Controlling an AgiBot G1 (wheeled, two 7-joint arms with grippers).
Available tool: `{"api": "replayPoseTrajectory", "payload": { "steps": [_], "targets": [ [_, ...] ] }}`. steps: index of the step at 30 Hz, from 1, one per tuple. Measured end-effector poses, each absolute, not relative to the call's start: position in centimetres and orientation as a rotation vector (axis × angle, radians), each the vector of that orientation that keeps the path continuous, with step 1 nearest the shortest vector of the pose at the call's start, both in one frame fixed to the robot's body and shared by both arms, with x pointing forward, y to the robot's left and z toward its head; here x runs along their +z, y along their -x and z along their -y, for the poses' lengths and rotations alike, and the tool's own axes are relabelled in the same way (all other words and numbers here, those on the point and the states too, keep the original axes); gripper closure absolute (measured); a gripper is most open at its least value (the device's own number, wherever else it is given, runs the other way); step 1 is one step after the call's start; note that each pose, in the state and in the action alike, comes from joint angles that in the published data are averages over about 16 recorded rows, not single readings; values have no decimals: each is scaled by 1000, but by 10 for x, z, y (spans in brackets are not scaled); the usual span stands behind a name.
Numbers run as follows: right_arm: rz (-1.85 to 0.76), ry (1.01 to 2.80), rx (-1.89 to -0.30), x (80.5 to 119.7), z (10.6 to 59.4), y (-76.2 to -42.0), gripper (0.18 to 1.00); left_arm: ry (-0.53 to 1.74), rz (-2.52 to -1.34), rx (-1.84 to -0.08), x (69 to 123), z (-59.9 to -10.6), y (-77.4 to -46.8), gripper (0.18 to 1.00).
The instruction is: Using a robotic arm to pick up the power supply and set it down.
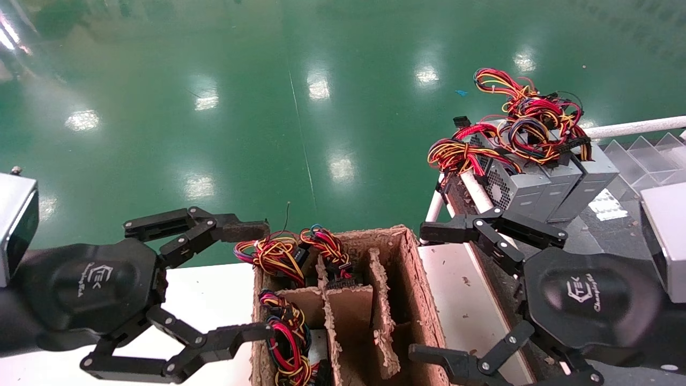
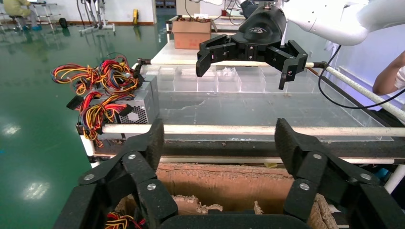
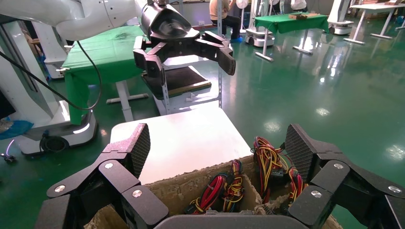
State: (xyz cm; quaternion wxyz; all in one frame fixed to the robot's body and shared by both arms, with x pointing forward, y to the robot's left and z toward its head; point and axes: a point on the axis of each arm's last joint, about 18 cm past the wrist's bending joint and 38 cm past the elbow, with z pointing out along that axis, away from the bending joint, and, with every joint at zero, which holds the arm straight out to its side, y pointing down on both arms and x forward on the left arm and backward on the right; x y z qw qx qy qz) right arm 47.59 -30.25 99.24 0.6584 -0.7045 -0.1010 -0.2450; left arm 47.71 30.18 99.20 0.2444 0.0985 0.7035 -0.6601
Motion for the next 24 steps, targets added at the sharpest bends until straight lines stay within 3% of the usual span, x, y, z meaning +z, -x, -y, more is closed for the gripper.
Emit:
{"api": "replayPoseTrajectory", "payload": {
  "steps": [8,24],
  "targets": [
    [229,1595,-555,992,302,-476,178,-269,-1921,-1802,992,-302,-477,420],
    [229,1595,-555,992,302,-476,178,-269,-1921,-1802,992,-302,-477,779]
  ]
}}
